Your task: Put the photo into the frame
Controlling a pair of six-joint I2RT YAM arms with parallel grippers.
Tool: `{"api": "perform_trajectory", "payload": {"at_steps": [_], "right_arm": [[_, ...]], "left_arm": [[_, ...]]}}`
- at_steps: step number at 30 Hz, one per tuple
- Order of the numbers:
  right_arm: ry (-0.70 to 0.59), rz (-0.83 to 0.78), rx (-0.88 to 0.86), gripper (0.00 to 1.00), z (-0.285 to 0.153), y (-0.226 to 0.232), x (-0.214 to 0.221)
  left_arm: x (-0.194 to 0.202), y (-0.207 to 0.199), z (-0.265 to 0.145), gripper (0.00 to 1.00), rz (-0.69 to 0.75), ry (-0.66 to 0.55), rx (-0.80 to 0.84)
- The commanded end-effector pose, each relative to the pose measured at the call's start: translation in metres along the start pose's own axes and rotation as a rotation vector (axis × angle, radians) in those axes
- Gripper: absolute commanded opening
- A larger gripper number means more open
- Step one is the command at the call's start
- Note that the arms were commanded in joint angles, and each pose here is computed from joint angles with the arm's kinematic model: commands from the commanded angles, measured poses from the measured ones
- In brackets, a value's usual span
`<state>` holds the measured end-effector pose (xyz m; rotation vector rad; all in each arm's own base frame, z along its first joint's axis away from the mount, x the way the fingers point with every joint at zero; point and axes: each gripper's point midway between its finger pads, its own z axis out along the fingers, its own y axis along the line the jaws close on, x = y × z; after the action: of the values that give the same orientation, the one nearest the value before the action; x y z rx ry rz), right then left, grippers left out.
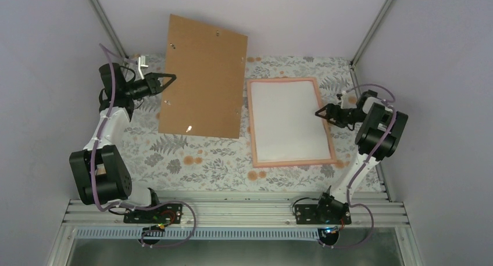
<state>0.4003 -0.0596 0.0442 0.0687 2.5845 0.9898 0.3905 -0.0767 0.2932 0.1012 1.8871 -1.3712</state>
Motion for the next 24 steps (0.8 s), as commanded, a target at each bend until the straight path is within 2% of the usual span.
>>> {"api": "perform_trajectory", "payload": {"at_steps": [1,5,9,14,19,22,24], "right_arm": [[0.097,0.158,-0.175,0.91,0.038,0.047,0.039],[0.156,0.131,-0.244,0.93,0.060,0.087,0.059],[0.165,0.095,-0.289,0.95,0.066,0.110,0.058],[0.121,0.061,-0.332,0.93,0.057,0.124,0.047],[0.070,0.003,-0.340,0.91,0.046,0.136,0.041],[0.071,0.000,-0.327,0.91,0.047,0.134,0.047],[0.072,0.002,-0.314,0.87,0.048,0.131,0.050]], "left_arm": [[-0.002,-0.008,-0.004,0.02,0.028,-0.014,0.022],[0.007,-0.001,-0.003,0.02,-0.019,-0.006,0.030],[0.020,-0.005,-0.004,0.02,-0.072,-0.022,0.066],[0.052,-0.004,0.004,0.02,-0.223,-0.043,0.071],[0.092,-0.026,0.031,0.02,-0.236,0.031,0.136],[0.107,-0.024,0.044,0.02,-0.269,0.069,0.133],[0.110,-0.020,0.049,0.02,-0.302,0.060,0.130]]}}
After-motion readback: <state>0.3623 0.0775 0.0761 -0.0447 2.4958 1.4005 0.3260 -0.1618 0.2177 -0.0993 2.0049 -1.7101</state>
